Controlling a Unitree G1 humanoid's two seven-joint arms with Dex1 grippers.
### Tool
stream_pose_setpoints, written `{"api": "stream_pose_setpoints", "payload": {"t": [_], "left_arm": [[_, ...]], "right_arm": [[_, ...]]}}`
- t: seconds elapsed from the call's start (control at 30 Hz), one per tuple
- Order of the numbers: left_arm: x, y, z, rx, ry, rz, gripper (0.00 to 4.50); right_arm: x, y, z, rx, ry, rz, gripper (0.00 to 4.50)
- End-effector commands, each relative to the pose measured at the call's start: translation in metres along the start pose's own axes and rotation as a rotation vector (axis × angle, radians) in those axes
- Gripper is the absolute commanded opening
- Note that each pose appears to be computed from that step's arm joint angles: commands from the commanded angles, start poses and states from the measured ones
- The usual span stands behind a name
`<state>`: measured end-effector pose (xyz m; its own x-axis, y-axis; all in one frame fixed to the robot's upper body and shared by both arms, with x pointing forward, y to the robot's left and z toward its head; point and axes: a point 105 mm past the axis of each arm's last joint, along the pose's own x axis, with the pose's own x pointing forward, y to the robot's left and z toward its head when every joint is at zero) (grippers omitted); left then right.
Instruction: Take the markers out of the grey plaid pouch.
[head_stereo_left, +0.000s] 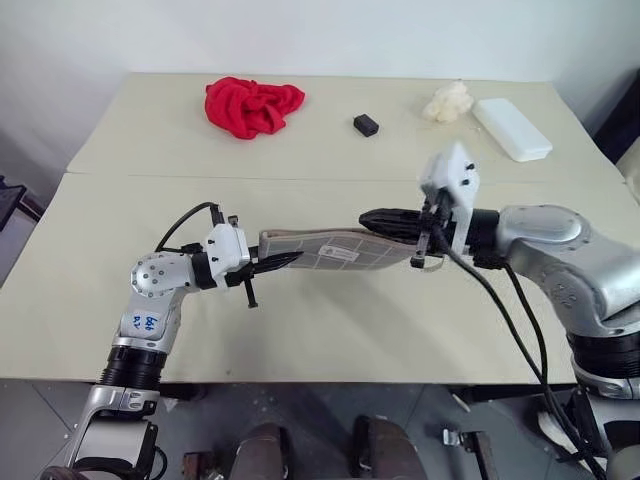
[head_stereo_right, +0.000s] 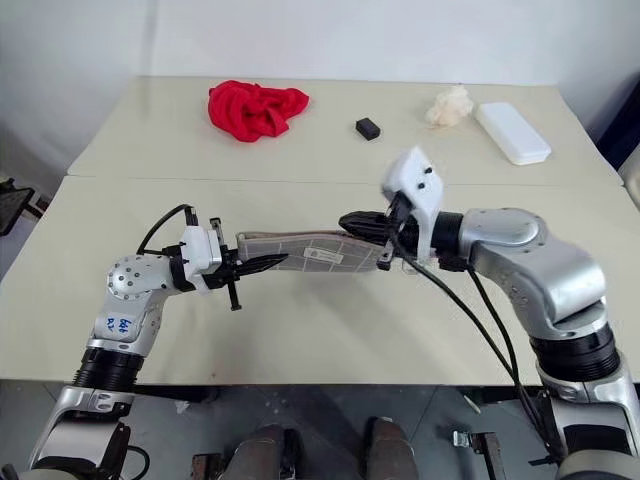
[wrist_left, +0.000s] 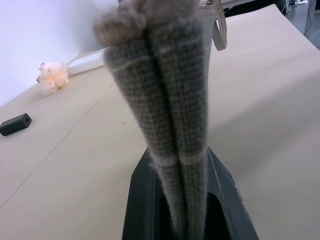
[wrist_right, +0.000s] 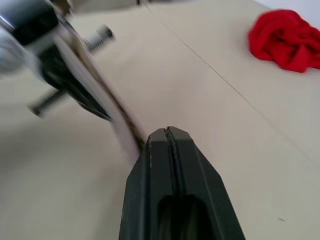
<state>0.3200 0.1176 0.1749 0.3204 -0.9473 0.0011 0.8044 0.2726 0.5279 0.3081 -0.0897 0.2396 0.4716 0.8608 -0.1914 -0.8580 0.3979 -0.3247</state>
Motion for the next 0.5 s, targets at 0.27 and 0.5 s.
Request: {"api": "stream_pose_setpoints", "payload": {"t": [0.27,0.5], "left_arm": [[0.001,-0.006,0.001,-0.002,-0.004,-0.013,0.00],[0.000,-0.008,-0.002,-0.014,0.005,-0.011,0.00]], "right_arm": [[-0.007,0.011,0.008,-0.185,-0.055,0.053,0.03],[-0.009,0.012,0.007,-0.259,-0.123,0.035,0.03]]}}
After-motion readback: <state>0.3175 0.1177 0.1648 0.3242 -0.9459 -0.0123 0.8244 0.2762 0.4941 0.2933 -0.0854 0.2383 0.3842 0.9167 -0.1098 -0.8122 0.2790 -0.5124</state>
